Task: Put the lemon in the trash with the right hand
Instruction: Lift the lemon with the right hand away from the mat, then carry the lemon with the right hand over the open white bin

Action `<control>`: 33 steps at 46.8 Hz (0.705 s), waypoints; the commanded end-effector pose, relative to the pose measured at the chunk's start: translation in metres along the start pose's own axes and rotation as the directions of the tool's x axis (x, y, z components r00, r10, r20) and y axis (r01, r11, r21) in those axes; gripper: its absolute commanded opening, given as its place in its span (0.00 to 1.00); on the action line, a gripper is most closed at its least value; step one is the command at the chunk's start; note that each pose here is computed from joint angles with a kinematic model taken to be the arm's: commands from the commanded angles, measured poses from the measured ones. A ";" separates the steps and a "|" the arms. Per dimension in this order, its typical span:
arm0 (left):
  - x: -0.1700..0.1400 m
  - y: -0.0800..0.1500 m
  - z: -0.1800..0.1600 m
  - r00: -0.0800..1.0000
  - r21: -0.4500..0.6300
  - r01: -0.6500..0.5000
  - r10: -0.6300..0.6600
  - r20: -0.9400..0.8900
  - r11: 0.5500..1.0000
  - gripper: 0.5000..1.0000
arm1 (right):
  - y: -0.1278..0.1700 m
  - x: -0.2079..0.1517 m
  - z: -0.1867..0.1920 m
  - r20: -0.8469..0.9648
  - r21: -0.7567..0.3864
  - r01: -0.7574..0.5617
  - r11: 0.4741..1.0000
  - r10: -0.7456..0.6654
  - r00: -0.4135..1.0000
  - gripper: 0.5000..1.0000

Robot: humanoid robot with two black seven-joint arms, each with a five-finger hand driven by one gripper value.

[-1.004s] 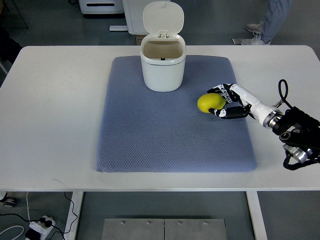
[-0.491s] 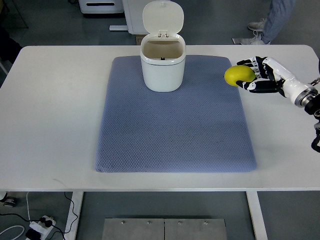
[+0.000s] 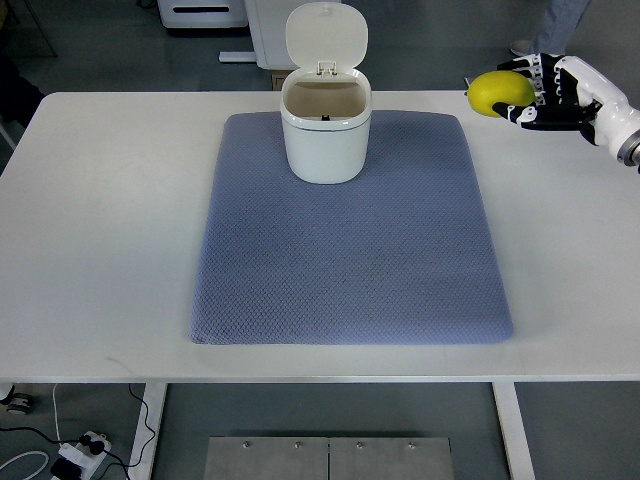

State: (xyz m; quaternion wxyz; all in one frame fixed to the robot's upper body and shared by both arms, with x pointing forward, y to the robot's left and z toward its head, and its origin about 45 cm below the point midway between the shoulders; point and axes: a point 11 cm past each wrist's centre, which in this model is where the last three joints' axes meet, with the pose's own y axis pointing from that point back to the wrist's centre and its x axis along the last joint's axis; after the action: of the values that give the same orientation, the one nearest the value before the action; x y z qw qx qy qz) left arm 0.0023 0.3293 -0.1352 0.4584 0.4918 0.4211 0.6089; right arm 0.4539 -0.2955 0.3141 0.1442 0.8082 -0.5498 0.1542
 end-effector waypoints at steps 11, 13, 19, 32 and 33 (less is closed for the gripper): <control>0.000 0.000 0.001 1.000 -0.002 0.000 0.000 0.000 1.000 1.00 | -0.035 -0.048 -0.034 0.063 0.032 0.069 0.997 -0.071 0.996 0.00; 0.000 0.000 0.001 1.000 -0.002 0.000 0.000 0.000 1.000 1.00 | -0.039 -0.055 -0.039 0.070 0.037 0.079 0.996 -0.082 0.994 0.00; 0.000 0.000 0.000 1.000 0.000 0.000 0.000 0.000 1.000 1.00 | -0.049 -0.072 -0.049 0.076 0.045 0.096 0.994 -0.099 0.992 0.00; 0.000 0.000 0.001 1.000 -0.002 0.000 0.000 0.000 1.000 1.00 | -0.075 -0.106 -0.056 0.071 0.025 0.117 0.993 -0.119 0.990 0.00; 0.000 0.000 0.000 1.000 0.001 0.000 0.000 0.000 1.000 1.00 | -0.076 -0.109 -0.056 0.072 0.023 0.118 0.993 -0.119 0.990 0.00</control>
State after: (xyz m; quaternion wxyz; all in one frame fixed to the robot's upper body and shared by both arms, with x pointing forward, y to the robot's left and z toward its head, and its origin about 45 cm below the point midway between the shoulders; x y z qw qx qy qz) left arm 0.0024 0.3293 -0.1351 0.4584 0.4917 0.4210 0.6090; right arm 0.4795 -0.1615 0.3170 0.1247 0.8459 -0.5037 0.1230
